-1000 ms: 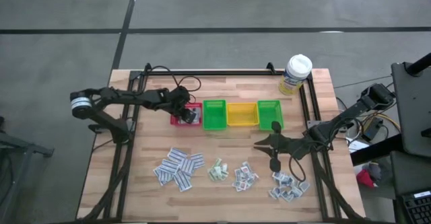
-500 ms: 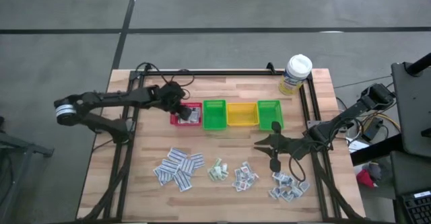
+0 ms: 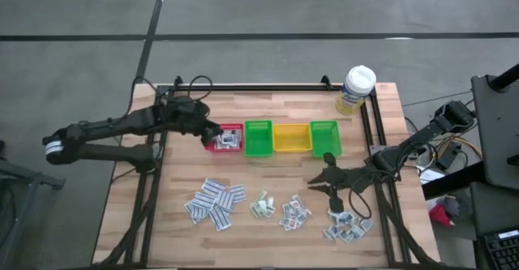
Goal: Pick & Place First Aid Supplies
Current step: Put the alcohol pad into the red basket
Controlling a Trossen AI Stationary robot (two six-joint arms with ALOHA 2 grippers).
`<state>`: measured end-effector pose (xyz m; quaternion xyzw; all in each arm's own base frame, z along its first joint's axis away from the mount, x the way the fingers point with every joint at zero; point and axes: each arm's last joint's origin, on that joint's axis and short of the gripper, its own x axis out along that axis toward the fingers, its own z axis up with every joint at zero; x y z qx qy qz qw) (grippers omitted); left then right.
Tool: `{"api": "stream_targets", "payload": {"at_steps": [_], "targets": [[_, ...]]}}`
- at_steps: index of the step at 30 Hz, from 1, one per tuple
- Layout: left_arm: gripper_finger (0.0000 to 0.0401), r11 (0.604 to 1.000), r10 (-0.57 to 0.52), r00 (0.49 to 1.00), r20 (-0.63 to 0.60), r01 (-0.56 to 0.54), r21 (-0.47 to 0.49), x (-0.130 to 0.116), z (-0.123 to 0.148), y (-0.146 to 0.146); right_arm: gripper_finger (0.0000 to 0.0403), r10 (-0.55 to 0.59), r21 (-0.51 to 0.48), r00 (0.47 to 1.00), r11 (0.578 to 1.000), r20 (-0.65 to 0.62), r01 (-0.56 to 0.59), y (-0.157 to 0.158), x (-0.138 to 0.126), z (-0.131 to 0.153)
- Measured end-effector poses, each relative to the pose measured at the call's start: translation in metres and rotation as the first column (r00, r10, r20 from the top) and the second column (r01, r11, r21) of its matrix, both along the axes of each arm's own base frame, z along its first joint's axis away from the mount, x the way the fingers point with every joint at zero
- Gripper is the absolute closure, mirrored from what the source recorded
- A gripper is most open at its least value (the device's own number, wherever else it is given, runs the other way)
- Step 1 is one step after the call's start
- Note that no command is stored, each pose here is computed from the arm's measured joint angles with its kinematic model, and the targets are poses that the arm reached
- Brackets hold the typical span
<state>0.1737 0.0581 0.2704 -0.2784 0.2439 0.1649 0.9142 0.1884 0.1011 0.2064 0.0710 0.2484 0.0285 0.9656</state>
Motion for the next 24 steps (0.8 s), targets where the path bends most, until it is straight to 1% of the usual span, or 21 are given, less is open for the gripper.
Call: {"api": "stream_targets", "payload": {"at_steps": [3,5,9,12,16,19,24], "targets": [[0.0238,0.992,-0.085,0.996,0.029,0.082,0.095,-0.003,0.005,-0.01,0.034,0.054,0.023,0.998,0.998,-0.035,-0.054,0.001,-0.001,-0.001],[0.0238,0.981,-0.134,0.989,0.063,0.124,0.15,-0.003,0.006,-0.016,0.034,0.069,0.048,0.995,0.997,-0.068,-0.066,0.002,-0.002,-0.001],[0.0238,0.949,-0.234,0.96,0.155,0.191,0.25,-0.001,0.004,-0.028,0.0343,0.072,0.122,0.981,0.991,-0.179,-0.05,0.003,-0.004,0.0],[0.0238,0.929,-0.284,0.934,0.218,0.211,0.304,-0.001,-0.001,-0.034,0.0344,0.066,0.184,0.957,0.983,-0.282,-0.014,0.004,-0.009,0.002],[0.0238,0.921,-0.308,0.909,0.28,0.21,0.329,-0.003,-0.013,-0.038,0.0344,0.05,0.239,0.903,0.969,-0.427,0.06,0.007,-0.018,0.005],[0.0238,0.922,-0.306,0.909,0.284,0.208,0.326,-0.006,-0.025,-0.039,0.0344,0.031,0.269,0.856,0.955,-0.516,0.128,0.01,-0.024,0.01],[0.0238,0.922,-0.306,0.908,0.288,0.207,0.327,-0.012,-0.036,-0.039,0.0346,0.001,0.284,0.791,0.934,-0.611,0.218,0.017,-0.036,0.017]]}}
